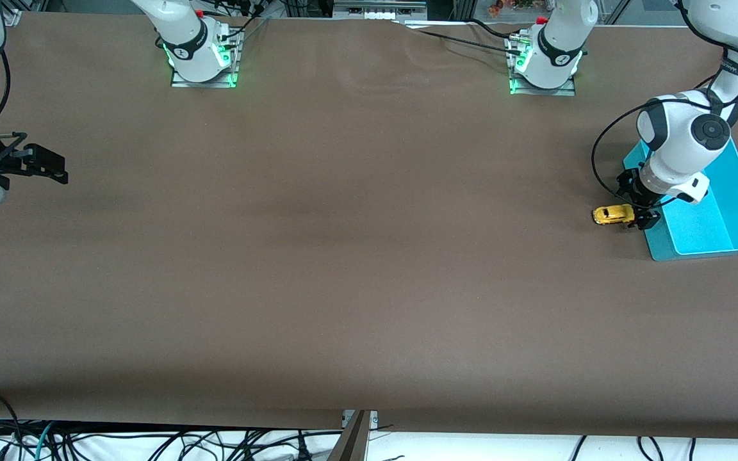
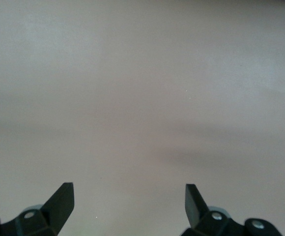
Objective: Wind and store yellow beetle car
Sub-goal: 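Grasp the yellow car with the left gripper, then lift the car with the left gripper and carry it over the bin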
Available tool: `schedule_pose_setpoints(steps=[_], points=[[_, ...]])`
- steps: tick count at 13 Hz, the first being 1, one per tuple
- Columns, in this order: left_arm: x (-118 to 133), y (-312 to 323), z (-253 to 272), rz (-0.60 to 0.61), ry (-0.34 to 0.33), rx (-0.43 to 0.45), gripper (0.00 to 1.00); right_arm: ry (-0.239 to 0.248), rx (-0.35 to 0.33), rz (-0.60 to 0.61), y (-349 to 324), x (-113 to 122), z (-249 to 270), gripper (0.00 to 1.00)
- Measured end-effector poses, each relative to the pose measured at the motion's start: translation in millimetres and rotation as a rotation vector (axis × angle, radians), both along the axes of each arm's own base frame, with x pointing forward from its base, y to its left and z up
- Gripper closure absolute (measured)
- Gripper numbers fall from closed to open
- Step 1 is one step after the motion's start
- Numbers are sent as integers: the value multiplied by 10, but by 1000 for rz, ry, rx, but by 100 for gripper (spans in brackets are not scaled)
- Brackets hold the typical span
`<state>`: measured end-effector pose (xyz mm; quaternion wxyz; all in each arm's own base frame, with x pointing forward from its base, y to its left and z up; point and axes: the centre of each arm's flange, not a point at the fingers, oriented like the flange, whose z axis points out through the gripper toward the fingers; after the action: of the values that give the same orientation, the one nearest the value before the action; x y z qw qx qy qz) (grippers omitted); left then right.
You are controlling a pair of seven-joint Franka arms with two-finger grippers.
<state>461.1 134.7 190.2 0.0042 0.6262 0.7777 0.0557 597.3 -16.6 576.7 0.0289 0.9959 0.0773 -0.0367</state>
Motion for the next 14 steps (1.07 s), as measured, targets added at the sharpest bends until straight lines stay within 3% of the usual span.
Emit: schedule_pose_setpoints(steps=[5, 9, 14], points=[[13, 7, -71, 16, -11, -6, 5, 0, 0, 0, -1, 0, 0, 0], [24, -34, -124, 6, -16, -6, 54, 0, 0, 0, -2, 0, 0, 0], [161, -30, 151, 2, -43, 3, 55, 0, 0, 0, -3, 0, 0, 0]])
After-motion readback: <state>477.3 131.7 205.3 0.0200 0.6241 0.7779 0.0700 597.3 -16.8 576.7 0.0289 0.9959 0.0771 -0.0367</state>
